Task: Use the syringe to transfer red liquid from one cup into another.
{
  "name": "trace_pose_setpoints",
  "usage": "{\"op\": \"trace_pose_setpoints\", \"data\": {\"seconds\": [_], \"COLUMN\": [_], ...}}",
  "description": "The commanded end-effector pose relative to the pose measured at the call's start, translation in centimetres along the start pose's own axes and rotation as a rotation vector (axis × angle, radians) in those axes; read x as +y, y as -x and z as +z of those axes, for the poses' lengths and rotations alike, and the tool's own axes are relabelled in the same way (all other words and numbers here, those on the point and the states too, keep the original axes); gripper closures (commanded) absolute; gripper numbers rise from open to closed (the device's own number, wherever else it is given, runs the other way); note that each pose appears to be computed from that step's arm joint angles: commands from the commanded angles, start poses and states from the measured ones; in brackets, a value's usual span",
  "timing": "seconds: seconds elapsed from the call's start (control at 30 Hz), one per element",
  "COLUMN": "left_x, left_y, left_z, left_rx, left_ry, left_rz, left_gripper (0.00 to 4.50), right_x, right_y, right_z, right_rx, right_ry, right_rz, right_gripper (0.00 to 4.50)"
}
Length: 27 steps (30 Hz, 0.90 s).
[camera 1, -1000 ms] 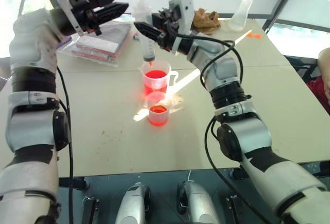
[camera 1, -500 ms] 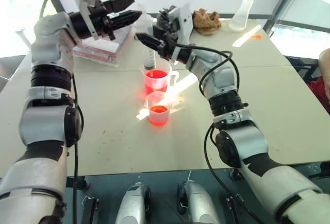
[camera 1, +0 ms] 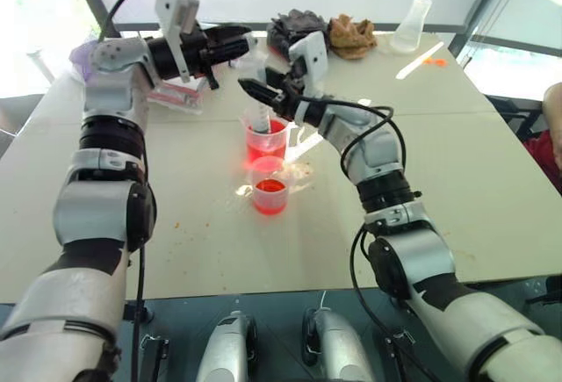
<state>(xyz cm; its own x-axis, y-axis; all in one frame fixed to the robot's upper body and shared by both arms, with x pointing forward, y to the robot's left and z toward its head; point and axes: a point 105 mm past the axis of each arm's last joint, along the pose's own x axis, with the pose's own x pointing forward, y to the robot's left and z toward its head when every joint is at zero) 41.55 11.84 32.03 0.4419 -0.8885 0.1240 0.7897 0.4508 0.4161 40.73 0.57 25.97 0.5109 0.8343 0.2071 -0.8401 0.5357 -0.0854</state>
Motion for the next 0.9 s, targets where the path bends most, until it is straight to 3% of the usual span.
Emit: {"op": "trace_pose_setpoints", "data": {"seconds": [0.03,0.4,0.9], "left_x": [-0.3,0.3,3.1], "left_y": [-0.6,-1.0,-0.9], "left_z": [0.5,0.8,4.6], "left_rx": [-0.016,-0.036,-0.17], "left_ry": [-0.028,-0.065,-0.085], "left_rz": [-0.014,0.058,0.248], "left_gripper": [4.48,4.48,4.48], "right_x": [1.6,1.6,0.5], "right_y": [-1.0,-1.1,-0.7], "right_z": [2.1,-0.4,-3.5], "right_rx": [-0.065,-0.045,0.022], "right_ry": [0.042,0.02,-0.003], "right_rz": [0.047,0.019,-0.051], "right_gripper": [3.09,3.09,3.09]}}
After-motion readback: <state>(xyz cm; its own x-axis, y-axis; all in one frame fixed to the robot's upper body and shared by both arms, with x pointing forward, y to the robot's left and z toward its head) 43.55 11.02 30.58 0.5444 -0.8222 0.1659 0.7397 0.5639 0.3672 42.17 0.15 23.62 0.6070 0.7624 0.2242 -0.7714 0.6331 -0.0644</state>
